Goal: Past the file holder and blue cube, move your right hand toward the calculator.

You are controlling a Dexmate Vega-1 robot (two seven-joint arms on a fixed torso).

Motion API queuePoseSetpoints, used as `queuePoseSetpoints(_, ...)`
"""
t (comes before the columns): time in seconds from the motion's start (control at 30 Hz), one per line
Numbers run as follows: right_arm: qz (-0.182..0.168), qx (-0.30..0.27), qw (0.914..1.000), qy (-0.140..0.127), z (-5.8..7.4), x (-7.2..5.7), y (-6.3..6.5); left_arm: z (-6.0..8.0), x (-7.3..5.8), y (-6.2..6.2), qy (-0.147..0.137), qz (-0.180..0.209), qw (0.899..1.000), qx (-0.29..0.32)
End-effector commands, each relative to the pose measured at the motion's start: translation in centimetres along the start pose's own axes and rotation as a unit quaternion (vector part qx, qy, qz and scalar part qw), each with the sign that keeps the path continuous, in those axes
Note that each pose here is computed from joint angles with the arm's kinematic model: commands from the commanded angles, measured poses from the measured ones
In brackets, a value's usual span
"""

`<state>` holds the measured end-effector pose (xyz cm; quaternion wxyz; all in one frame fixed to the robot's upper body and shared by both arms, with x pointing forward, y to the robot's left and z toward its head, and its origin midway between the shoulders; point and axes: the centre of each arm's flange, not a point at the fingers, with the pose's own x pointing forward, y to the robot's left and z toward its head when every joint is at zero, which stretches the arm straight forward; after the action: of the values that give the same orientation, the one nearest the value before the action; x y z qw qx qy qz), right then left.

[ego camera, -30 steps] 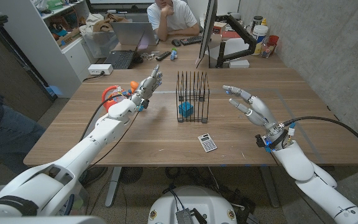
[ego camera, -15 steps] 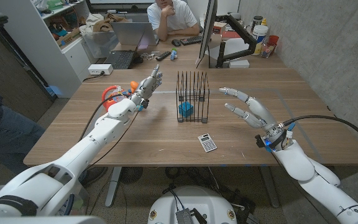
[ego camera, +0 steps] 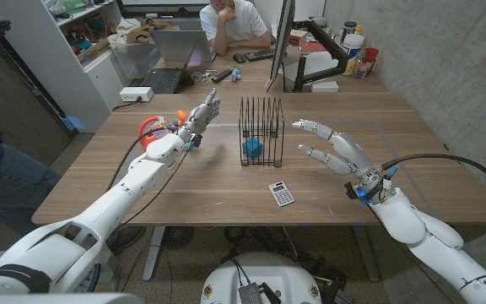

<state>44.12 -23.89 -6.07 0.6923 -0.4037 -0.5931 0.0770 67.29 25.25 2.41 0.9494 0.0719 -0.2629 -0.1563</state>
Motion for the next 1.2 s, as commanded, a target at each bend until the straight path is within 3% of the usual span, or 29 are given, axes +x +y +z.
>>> queuePoseSetpoints(0.03, 0.012, -0.028, 0.9995, -0.008, 0.3, 0.3, 0.9, 0.1, 0.0, 0.2, 0.0, 0.0, 1.0, 0.004)
queuePoseSetpoints(0.7, 0.021, -0.038, 0.9987, -0.025, 1.0, -0.3, 1.7, 0.5, 0.1, 0.4, 0.0, 0.001, 1.0, 0.008)
queuePoseSetpoints(1.2, 0.056, -0.063, 0.9959, -0.032, 1.0, -0.3, 2.1, 0.6, -0.3, 0.7, 0.003, 0.004, 1.0, 0.01)
